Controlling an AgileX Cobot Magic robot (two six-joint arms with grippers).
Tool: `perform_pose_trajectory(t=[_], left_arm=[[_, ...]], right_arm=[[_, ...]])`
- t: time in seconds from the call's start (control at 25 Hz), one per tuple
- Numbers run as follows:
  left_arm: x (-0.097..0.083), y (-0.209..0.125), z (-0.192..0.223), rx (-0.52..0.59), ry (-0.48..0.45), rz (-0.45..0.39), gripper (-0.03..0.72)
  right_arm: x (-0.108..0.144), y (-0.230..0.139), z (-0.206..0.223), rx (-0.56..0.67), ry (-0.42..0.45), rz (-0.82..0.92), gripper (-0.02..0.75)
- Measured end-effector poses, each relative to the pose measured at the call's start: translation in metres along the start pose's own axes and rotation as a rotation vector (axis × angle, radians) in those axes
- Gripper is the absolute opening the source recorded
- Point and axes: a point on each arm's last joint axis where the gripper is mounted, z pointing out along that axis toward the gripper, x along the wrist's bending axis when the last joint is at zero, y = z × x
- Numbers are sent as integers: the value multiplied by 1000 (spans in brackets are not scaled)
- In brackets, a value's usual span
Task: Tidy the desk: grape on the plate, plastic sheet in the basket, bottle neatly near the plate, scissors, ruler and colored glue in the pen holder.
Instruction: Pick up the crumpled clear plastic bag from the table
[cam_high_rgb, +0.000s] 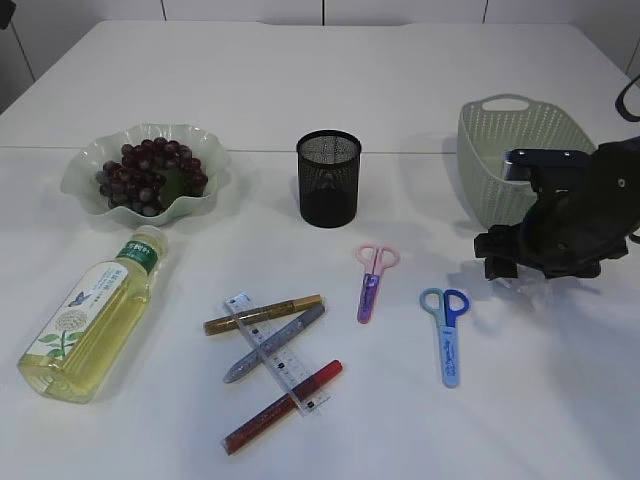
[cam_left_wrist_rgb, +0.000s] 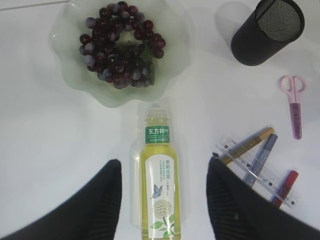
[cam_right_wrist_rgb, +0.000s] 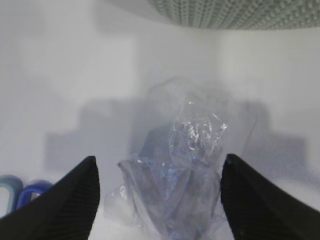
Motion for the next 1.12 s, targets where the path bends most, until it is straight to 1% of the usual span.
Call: perform_pose_trajectory(t=[0.32,0.92,1.0,1.12], left_arm=[[0,0,0,0,0,0,396],[0,0,0,0,-2,-1,381],[0,0,0,0,-4,-1,375],[0,0,0,0,-4,-1,373]], right_arm=[[-1,-3,0,36,-10,-2,584],[-1,-3,0,38,-11,-3,583],[-1,-4,0,39,-11,-3,569],[-1,-5,3,48,-13,-5,493]])
